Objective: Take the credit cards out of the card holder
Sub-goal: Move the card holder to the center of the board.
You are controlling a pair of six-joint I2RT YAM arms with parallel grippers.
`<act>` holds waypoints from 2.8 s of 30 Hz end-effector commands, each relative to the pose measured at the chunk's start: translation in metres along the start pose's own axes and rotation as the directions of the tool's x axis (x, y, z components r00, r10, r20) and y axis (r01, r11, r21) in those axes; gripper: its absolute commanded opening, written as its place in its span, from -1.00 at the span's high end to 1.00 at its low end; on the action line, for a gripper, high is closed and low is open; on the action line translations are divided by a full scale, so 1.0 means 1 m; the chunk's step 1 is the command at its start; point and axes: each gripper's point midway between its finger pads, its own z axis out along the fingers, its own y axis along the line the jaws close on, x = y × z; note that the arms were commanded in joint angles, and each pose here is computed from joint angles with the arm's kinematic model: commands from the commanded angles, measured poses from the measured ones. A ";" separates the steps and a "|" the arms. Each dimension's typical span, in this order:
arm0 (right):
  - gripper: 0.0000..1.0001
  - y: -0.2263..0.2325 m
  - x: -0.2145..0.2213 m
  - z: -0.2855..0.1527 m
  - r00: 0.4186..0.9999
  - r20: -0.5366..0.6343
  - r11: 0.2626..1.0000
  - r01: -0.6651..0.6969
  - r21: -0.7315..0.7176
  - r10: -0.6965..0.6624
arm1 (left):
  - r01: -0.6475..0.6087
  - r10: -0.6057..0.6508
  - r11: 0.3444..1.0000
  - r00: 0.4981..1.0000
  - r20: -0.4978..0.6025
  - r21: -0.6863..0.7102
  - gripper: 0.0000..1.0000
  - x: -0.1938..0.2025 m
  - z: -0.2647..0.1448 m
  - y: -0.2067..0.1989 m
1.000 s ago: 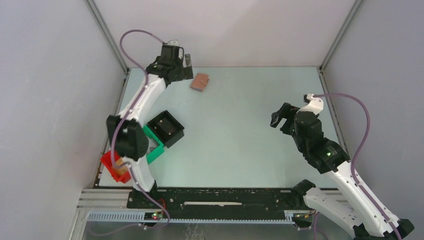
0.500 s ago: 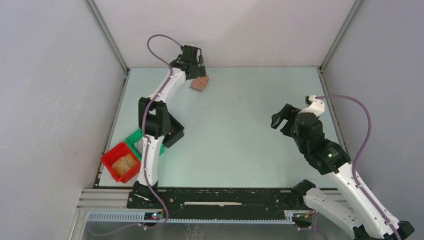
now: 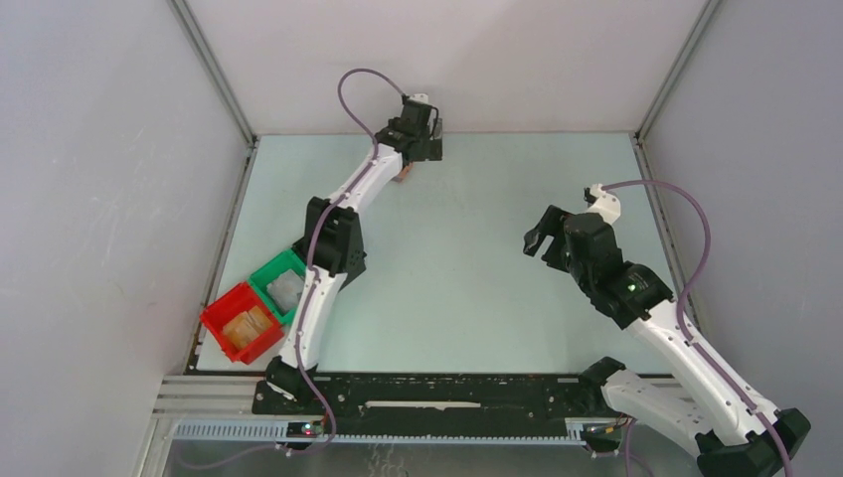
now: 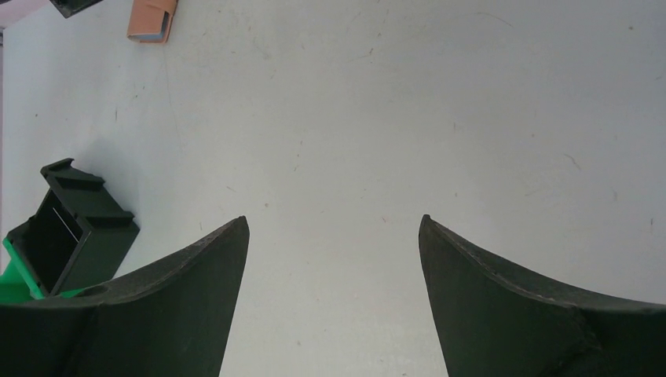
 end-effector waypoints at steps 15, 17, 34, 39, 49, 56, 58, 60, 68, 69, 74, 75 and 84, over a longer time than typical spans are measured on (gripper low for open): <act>-0.77 0.015 -0.001 0.012 0.999 -0.008 0.999 -0.031 -0.040 0.031 | -0.448 0.424 0.883 0.889 -0.173 -0.140 -0.92 0.014 -0.026 0.056; -0.77 0.017 -0.001 0.013 0.999 -0.010 0.999 -0.031 -0.044 0.031 | -0.512 0.487 0.849 0.854 -0.183 -0.131 -0.92 0.017 -0.024 0.054; -0.77 0.023 0.008 0.020 0.998 -0.061 0.997 -0.021 -0.068 0.017 | -0.901 0.846 0.412 0.434 -0.308 -0.138 -0.97 0.051 0.002 0.050; -0.76 0.022 0.011 0.026 0.996 -0.084 0.998 -0.015 -0.069 0.010 | -0.920 0.855 0.335 0.387 -0.345 -0.201 -0.98 0.043 0.008 0.059; -0.76 0.018 0.015 0.037 0.992 -0.124 0.997 -0.020 -0.068 0.011 | -0.970 0.890 0.118 0.198 -0.410 -0.213 -0.85 0.039 0.019 0.068; -0.76 0.017 0.015 0.041 0.990 -0.141 0.997 -0.031 -0.075 0.020 | -0.969 0.904 0.088 0.174 -0.390 -0.229 -0.68 0.032 0.026 0.063; -0.75 0.017 0.015 0.041 0.990 -0.142 0.996 -0.035 -0.077 0.024 | -0.970 0.908 0.091 0.174 -0.381 -0.226 -0.44 0.031 0.026 0.062; -0.75 0.017 0.016 0.042 0.989 -0.148 0.996 -0.039 -0.078 0.027 | -0.971 0.912 0.095 0.174 -0.372 -0.221 -0.11 0.031 0.026 0.061; -0.74 0.018 0.019 0.044 0.986 -0.163 0.996 -0.046 -0.078 0.032 | -0.971 0.916 0.117 0.187 -0.354 -0.211 0.34 0.032 0.025 0.058; -0.74 0.018 0.019 0.044 0.986 -0.163 0.996 -0.046 -0.079 0.033 | -0.970 0.916 0.119 0.189 -0.353 -0.210 0.40 0.033 0.025 0.058; -0.73 0.018 0.018 0.043 0.986 -0.162 0.996 -0.046 -0.078 0.033 | -0.965 0.914 0.129 0.206 -0.349 -0.229 0.70 0.032 0.025 0.058; -0.73 0.017 0.018 0.042 0.986 -0.161 0.996 -0.047 -0.077 0.034 | -0.964 0.913 0.132 0.210 -0.351 -0.232 0.60 0.032 0.025 0.058; -0.73 0.019 0.021 0.043 0.984 -0.174 0.995 -0.053 -0.085 0.037 | -0.934 0.900 0.318 0.352 -0.256 -0.166 -0.27 0.041 0.013 0.039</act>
